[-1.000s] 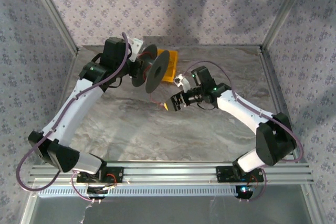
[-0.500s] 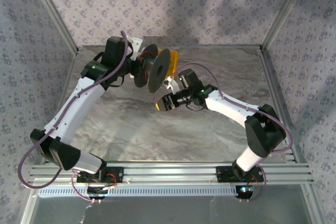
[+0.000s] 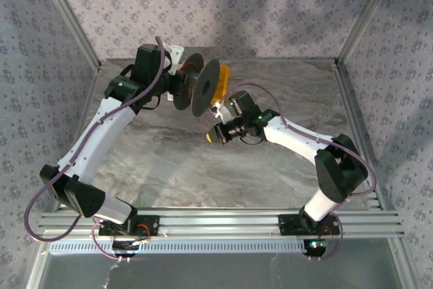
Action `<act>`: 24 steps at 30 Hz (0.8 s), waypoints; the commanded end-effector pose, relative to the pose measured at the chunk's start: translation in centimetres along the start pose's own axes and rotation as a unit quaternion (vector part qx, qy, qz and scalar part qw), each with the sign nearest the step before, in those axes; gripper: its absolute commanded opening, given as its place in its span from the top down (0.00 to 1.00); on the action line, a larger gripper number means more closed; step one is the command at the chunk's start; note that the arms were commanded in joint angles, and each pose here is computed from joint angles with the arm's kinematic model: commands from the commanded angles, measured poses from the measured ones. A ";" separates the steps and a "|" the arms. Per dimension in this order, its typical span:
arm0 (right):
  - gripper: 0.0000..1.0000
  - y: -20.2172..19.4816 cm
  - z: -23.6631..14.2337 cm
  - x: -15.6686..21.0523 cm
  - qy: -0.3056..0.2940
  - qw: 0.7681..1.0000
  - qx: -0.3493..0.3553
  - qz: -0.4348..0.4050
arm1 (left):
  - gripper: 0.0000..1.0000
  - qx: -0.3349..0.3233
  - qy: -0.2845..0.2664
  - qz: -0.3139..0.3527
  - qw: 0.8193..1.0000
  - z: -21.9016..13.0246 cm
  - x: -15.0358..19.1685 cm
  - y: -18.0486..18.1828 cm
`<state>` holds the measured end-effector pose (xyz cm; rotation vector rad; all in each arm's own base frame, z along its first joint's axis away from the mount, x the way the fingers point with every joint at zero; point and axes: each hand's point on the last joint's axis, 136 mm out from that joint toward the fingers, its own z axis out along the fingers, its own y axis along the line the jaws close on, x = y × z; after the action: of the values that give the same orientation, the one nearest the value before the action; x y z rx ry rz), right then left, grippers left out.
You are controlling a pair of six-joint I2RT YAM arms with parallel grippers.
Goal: Wrap the cables
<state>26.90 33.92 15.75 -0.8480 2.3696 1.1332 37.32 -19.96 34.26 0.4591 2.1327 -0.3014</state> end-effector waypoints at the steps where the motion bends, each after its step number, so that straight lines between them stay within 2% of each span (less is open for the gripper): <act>1: 1.00 0.1 -0.3 -0.1 0.006 1.000 0.002 0.002 | 1.00 -0.007 -0.062 -0.001 0.998 -1.8 -3.7 0.3; 9: 1.00 1.7 -1.1 0.4 0.024 0.999 0.011 -0.026 | 1.00 -0.052 -0.044 -0.024 0.997 -0.6 -3.4 2.3; 17: 1.00 10.1 -4.6 -4.1 0.013 0.989 0.007 -0.145 | 1.00 -0.118 0.062 -0.016 0.991 3.8 1.0 4.2; 20: 1.00 12.1 -6.9 -6.9 -0.019 0.983 0.018 -0.179 | 1.00 -0.121 0.078 -0.006 0.990 4.5 2.1 4.0; 24: 1.00 12.6 -10.2 -10.6 -0.056 0.975 0.041 -0.212 | 1.00 -0.115 0.096 0.013 0.989 4.8 3.3 3.4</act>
<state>25.63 37.03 31.23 -1.1052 2.0927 0.9279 40.00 -18.45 27.27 0.4089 2.3776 -0.0431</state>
